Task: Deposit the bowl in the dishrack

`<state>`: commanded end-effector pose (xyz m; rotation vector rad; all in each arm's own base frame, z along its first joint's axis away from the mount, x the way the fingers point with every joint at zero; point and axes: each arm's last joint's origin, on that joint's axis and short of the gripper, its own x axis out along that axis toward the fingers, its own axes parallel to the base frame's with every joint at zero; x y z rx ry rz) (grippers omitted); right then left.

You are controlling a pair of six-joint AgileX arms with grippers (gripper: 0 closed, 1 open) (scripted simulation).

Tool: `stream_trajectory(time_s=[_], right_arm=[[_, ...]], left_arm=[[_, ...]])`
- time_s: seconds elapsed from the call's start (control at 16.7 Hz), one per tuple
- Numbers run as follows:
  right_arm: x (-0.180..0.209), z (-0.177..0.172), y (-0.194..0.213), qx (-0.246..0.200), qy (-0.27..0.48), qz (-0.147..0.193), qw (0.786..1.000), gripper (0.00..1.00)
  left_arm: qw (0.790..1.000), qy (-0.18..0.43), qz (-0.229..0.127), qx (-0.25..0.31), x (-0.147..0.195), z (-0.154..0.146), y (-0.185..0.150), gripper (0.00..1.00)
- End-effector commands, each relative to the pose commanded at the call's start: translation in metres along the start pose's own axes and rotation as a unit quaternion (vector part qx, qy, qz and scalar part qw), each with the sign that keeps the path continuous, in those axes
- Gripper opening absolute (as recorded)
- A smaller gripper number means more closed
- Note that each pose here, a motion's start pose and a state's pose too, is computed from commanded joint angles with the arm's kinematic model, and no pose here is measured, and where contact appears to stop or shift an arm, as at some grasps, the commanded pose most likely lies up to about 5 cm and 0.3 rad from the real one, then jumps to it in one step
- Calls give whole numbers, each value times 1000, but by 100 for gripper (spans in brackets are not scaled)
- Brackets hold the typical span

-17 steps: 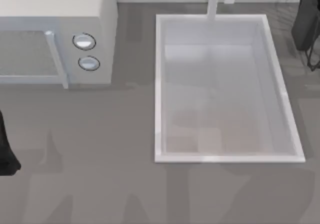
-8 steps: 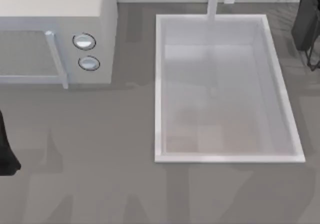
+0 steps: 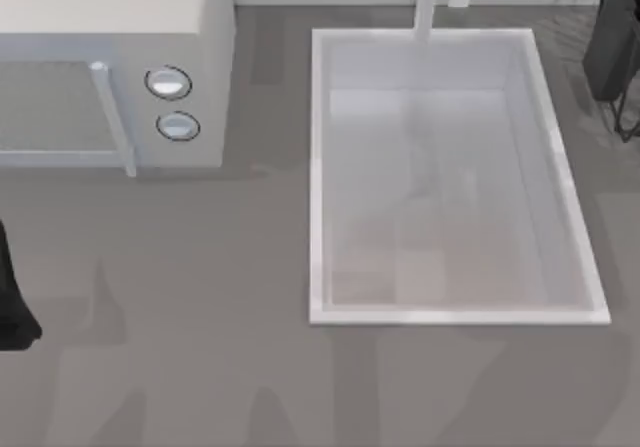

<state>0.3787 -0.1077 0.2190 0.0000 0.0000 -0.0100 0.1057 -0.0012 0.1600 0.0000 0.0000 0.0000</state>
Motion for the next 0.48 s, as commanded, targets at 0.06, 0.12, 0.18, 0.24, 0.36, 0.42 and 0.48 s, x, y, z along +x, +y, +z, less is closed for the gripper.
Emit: stream_trajectory(time_s=[0.06, 0.12, 0.18, 0.24, 0.36, 0.42, 0.48], right_arm=[[0, 0, 0, 0, 0, 0, 1000, 90], [0, 0, 0, 0, 0, 0, 1000, 98], [0, 0, 0, 0, 0, 0, 1000, 100], [0, 0, 0, 0, 0, 0, 1000, 100], [0, 0, 0, 0, 0, 0, 1000, 100], [0, 0, 0, 0, 0, 0, 1000, 100], [0, 0, 0, 0, 0, 0, 1000, 100]], left_arm=[[1000, 0, 0, 0, 0, 0, 0, 100], [1000, 0, 0, 0, 0, 0, 0, 100], [1000, 0, 0, 0, 0, 0, 0, 100], [1000, 0, 0, 0, 0, 0, 0, 100], [1000, 0, 0, 0, 0, 0, 0, 100], [1000, 0, 0, 0, 0, 0, 0, 100], [1000, 0, 0, 0, 0, 0, 0, 100]])
